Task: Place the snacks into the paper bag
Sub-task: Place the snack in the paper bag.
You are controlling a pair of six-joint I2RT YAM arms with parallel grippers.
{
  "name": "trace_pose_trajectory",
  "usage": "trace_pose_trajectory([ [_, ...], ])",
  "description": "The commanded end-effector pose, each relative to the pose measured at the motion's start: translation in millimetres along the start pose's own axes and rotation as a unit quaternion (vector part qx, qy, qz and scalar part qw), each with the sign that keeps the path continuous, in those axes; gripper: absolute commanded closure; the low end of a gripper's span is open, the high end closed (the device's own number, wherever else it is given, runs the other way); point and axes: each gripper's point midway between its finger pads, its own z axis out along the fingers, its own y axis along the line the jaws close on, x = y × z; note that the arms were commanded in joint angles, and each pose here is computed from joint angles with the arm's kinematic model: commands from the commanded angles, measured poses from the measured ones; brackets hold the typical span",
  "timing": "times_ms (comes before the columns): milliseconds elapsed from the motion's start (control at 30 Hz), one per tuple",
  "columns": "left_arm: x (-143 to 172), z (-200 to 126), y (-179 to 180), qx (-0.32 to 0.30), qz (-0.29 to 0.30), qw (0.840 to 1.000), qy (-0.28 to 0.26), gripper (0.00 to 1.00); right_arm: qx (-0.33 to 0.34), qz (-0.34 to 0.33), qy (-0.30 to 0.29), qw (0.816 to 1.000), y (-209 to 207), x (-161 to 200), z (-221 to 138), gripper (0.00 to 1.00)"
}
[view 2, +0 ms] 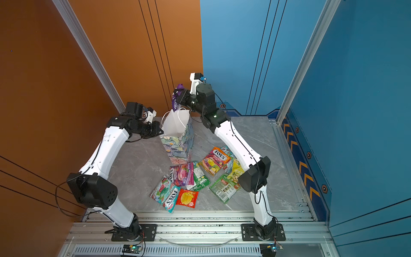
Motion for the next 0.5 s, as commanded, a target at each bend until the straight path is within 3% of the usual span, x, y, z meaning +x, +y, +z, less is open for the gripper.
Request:
trace_pose_trajectory([
  [0, -1.4, 2.6, 8.9, -0.018, -0.013, 1.0, 0.003, 1.0, -0.024, -0.015, -0.006, 1.0, 24.4, -10.0, -17.5, 1.0],
  [467, -6.5, -5.8, 6.0, -0.016, -0.027, 0.999, -0.01, 1.0, -0.01, 0.03, 0.052, 0.998, 13.5, 26.0, -32.2, 1.0],
])
